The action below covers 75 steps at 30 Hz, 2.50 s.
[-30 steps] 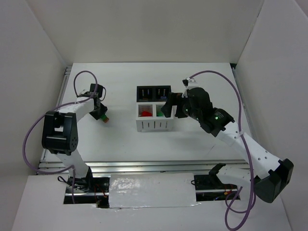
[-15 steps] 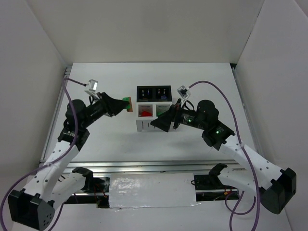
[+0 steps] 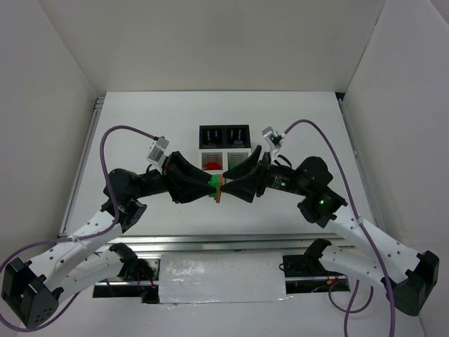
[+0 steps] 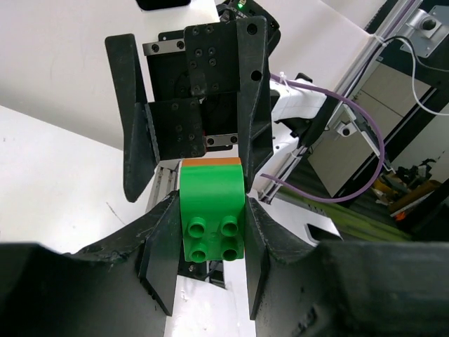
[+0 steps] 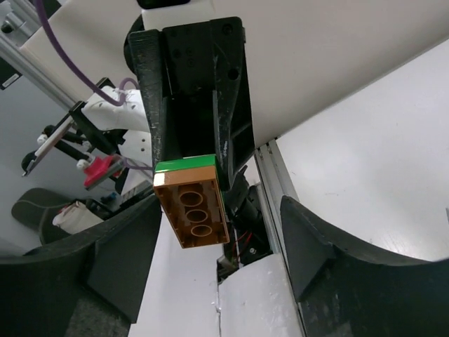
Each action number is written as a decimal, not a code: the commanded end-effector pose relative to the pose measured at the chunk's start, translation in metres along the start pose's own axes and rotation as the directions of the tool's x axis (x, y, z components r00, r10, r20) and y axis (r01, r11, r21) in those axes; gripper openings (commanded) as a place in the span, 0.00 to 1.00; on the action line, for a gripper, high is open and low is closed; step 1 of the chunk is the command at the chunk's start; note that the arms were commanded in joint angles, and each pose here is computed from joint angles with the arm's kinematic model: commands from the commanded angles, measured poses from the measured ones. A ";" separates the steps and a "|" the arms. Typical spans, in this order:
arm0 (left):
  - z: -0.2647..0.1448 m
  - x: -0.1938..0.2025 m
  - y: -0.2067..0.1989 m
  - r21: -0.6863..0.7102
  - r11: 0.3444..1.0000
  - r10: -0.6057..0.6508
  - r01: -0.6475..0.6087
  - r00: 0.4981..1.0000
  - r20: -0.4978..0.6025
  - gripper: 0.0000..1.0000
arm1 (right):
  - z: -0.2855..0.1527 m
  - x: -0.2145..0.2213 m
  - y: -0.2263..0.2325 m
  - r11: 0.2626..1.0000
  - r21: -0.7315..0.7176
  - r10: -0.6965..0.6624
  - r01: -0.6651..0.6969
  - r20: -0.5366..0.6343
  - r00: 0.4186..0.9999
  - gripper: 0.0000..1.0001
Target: Sort the legos into containers by color
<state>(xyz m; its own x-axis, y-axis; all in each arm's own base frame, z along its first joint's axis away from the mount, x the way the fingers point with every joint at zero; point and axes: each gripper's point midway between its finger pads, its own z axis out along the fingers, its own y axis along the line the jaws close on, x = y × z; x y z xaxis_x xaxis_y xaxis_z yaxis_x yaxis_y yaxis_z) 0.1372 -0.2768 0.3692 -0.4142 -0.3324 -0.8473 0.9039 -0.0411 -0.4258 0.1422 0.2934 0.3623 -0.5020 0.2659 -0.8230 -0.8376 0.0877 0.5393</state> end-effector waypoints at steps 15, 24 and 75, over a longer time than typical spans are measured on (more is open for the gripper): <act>0.009 -0.019 -0.009 0.042 0.998 0.050 -0.053 0.996 0.069 0.00 | 0.001 -0.005 0.026 0.992 -0.111 -0.061 0.064 0.030 0.998 0.63; 0.008 -0.020 -0.008 0.021 0.998 0.065 -0.067 0.996 0.065 0.00 | 0.002 -0.007 0.015 0.995 -0.057 -0.075 0.077 0.043 0.996 0.00; -0.082 -0.040 0.022 -0.607 0.781 0.134 -0.148 0.989 -0.069 0.00 | 0.074 -0.046 -0.324 0.500 0.849 -0.132 0.172 -0.121 0.984 0.08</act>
<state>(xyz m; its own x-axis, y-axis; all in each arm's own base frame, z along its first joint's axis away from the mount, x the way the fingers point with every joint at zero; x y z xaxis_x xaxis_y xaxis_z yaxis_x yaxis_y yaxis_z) 0.1721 -0.1945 0.3476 -0.3646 -0.2601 -0.8941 0.6746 0.5881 -0.4462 0.4425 0.3206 0.2180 -0.4445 0.1326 -0.8859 -0.3175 0.9014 0.2942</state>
